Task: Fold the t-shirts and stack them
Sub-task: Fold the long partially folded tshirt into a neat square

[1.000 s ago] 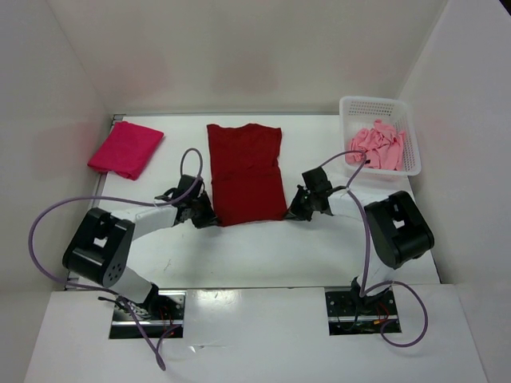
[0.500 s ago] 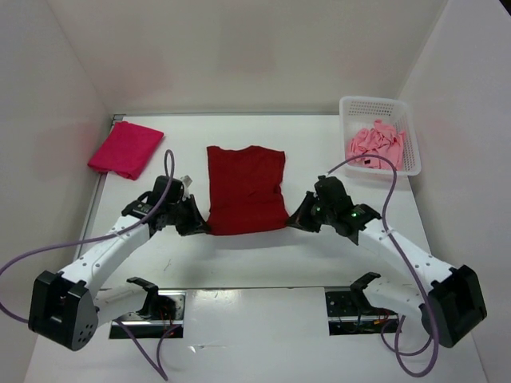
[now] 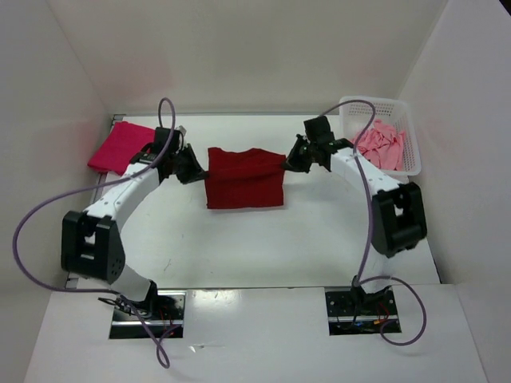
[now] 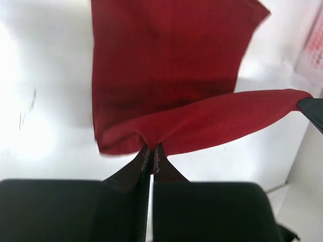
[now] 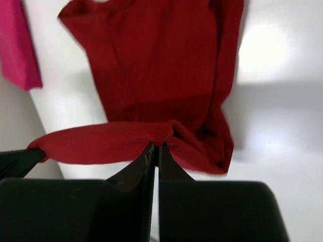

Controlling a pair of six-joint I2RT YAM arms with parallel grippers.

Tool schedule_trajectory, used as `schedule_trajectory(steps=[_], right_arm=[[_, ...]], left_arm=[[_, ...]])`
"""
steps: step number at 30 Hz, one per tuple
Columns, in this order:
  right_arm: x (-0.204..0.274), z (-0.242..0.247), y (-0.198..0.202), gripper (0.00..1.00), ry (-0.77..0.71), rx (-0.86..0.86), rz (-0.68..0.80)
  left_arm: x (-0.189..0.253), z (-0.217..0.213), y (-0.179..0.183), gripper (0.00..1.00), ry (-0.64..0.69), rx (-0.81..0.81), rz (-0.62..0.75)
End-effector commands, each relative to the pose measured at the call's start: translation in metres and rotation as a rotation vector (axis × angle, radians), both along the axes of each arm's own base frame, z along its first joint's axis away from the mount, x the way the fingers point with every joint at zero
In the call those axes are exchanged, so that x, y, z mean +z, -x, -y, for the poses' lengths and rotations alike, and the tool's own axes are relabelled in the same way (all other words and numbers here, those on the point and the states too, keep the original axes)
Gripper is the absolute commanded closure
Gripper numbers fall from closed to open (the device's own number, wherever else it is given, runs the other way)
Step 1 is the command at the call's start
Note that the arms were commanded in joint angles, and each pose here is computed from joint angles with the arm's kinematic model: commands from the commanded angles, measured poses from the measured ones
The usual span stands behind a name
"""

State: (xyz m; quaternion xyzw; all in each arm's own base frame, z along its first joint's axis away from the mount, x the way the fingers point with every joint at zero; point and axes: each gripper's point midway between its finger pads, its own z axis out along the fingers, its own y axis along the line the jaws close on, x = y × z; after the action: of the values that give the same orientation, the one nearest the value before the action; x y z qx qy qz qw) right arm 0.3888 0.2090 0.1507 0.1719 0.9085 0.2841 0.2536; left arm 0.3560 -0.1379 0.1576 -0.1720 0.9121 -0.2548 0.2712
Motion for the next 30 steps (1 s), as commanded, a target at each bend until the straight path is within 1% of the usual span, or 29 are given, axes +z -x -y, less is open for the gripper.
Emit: schedule_trajectory(steps=[1, 2, 3, 4, 6, 7, 8, 9, 10, 12, 13, 14, 16, 17, 18, 19, 20, 21, 22, 23, 24, 25, 26, 28, 30], right_arm=[[-0.002, 0.012, -0.053, 0.97, 0.058, -0.014, 0.082], [0.008, 0.007, -0.068, 0.97, 0.049, -0.015, 0.111], [-0.012, 0.009, -0.078, 0.97, 0.060, -0.023, 0.075], [-0.017, 0.008, -0.084, 0.97, 0.067, -0.016, 0.074], [-0.015, 0.006, -0.101, 0.97, 0.053, -0.019, 0.094], [-0.033, 0.005, -0.106, 0.97, 0.061, -0.018, 0.063], [-0.024, 0.001, -0.119, 0.97, 0.053, -0.019, 0.092], [-0.029, 0.007, -0.124, 0.97, 0.057, -0.031, 0.080], [-0.043, 0.005, -0.129, 0.97, 0.062, -0.030, 0.061], [-0.034, 0.013, -0.151, 0.97, 0.047, -0.051, 0.094], [-0.037, 0.012, -0.154, 0.97, 0.049, -0.051, 0.088], [-0.040, 0.015, -0.168, 0.97, 0.046, -0.061, 0.098], [-0.052, 0.016, -0.173, 0.97, 0.068, -0.060, 0.070], [-0.060, 0.019, -0.187, 0.97, 0.076, -0.076, 0.068], [-0.064, 0.019, -0.191, 0.97, 0.083, -0.069, 0.065], [-0.067, 0.018, -0.194, 0.97, 0.084, -0.069, 0.062], [-0.058, 0.018, -0.204, 0.95, 0.083, -0.077, 0.093], [-0.068, 0.023, -0.207, 0.93, 0.088, -0.085, 0.075], [-0.066, 0.022, -0.211, 0.91, 0.085, -0.086, 0.085], [-0.058, 0.021, -0.215, 0.84, 0.082, -0.086, 0.097], [-0.059, 0.019, -0.217, 0.79, 0.073, -0.079, 0.100], [-0.055, 0.019, -0.218, 0.73, 0.072, -0.079, 0.105], [-0.044, 0.016, -0.220, 0.67, 0.058, -0.070, 0.120], [-0.033, 0.014, -0.220, 0.63, 0.056, -0.055, 0.134], [-0.016, 0.014, -0.219, 0.59, 0.059, -0.033, 0.164]], left_arm=[[-0.003, -0.009, -0.050, 1.00, -0.063, 0.043, 0.076], [-0.004, -0.010, -0.058, 1.00, -0.069, 0.051, 0.085], [0.004, -0.009, -0.071, 1.00, -0.073, 0.060, 0.109], [-0.008, -0.009, -0.080, 1.00, -0.085, 0.065, 0.085], [-0.010, -0.013, -0.098, 0.99, -0.115, 0.085, 0.102], [-0.014, -0.016, -0.113, 0.99, -0.121, 0.100, 0.105], [-0.016, -0.016, -0.119, 0.99, -0.127, 0.094, 0.108], [-0.017, -0.021, -0.130, 0.99, -0.134, 0.114, 0.121], [-0.028, -0.020, -0.137, 0.99, -0.137, 0.113, 0.109], [-0.023, -0.025, -0.154, 0.99, -0.132, 0.140, 0.141], [-0.029, -0.025, -0.162, 0.97, -0.132, 0.153, 0.142], [-0.032, -0.024, -0.166, 0.97, -0.132, 0.153, 0.141], [-0.036, -0.028, -0.185, 0.96, -0.128, 0.177, 0.159], [-0.037, -0.027, -0.192, 0.93, -0.126, 0.178, 0.168], [-0.039, -0.026, -0.198, 0.92, -0.126, 0.178, 0.170], [-0.052, -0.026, -0.203, 0.87, -0.130, 0.177, 0.152], [-0.044, -0.024, -0.212, 0.83, -0.124, 0.179, 0.177], [-0.044, -0.024, -0.217, 0.77, -0.123, 0.179, 0.182], [-0.042, -0.023, -0.221, 0.69, -0.121, 0.180, 0.194], [-0.042, -0.028, -0.222, 0.62, -0.115, 0.184, 0.192], [-0.035, -0.027, -0.226, 0.49, -0.110, 0.186, 0.215], [-0.022, -0.027, -0.228, 0.43, -0.104, 0.188, 0.246], [-0.021, -0.027, -0.226, 0.38, -0.103, 0.188, 0.246], [-0.004, -0.040, -0.225, 0.28, -0.100, 0.211, 0.275], [0.008, -0.038, -0.222, 0.25, -0.083, 0.202, 0.305]])
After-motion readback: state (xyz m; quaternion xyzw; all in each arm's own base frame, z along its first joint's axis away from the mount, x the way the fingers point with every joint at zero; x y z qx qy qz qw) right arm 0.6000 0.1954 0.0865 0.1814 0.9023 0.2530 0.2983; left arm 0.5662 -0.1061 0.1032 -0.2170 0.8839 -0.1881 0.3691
